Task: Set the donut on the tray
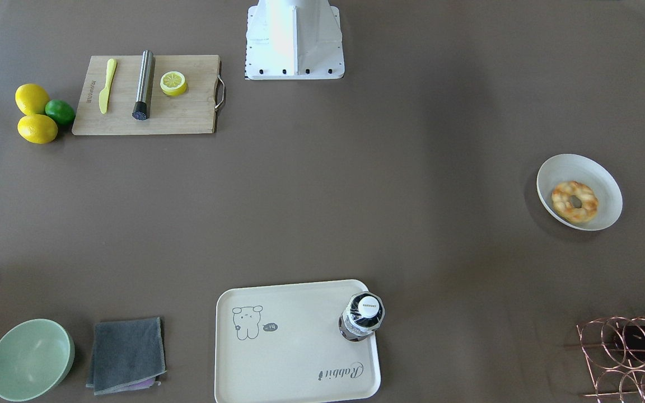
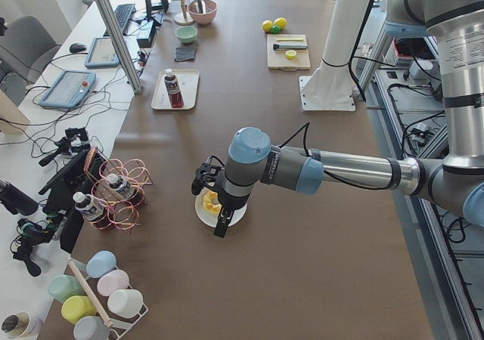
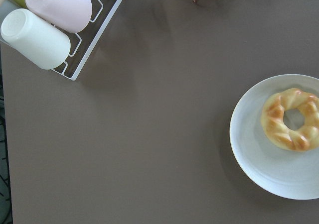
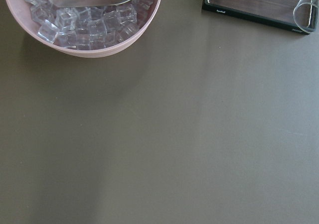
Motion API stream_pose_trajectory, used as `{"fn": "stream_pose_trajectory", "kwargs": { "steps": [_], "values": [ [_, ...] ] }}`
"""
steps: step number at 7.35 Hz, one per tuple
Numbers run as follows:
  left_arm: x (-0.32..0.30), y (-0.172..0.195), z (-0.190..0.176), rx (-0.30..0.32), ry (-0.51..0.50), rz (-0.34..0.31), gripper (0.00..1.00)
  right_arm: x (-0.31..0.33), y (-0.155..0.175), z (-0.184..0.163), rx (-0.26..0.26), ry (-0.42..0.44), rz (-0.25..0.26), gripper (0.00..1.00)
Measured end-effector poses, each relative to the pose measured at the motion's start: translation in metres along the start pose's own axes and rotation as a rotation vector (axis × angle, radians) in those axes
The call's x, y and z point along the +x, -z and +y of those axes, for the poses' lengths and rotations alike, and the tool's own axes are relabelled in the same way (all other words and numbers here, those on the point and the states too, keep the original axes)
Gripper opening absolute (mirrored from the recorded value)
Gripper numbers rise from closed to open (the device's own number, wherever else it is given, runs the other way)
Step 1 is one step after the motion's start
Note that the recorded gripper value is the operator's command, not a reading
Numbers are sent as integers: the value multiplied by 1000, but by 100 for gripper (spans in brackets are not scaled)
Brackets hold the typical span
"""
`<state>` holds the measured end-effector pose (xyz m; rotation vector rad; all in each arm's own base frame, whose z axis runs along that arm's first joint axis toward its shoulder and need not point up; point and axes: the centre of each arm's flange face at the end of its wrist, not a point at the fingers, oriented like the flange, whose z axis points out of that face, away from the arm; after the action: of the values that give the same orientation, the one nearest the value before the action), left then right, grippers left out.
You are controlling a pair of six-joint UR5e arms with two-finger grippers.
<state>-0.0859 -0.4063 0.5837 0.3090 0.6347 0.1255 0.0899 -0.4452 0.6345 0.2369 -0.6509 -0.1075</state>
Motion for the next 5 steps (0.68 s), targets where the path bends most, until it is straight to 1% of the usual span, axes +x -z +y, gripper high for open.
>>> {"fn": "stream_pose_trajectory", "kwargs": {
  "steps": [4, 5],
  "values": [
    [1, -1, 2, -5, 1, 2, 97, -2, 2, -4, 6, 3, 1, 100],
    [1, -2, 4, -7, 12, 5, 91, -2, 3, -4, 7, 4, 1, 100]
  ]
}}
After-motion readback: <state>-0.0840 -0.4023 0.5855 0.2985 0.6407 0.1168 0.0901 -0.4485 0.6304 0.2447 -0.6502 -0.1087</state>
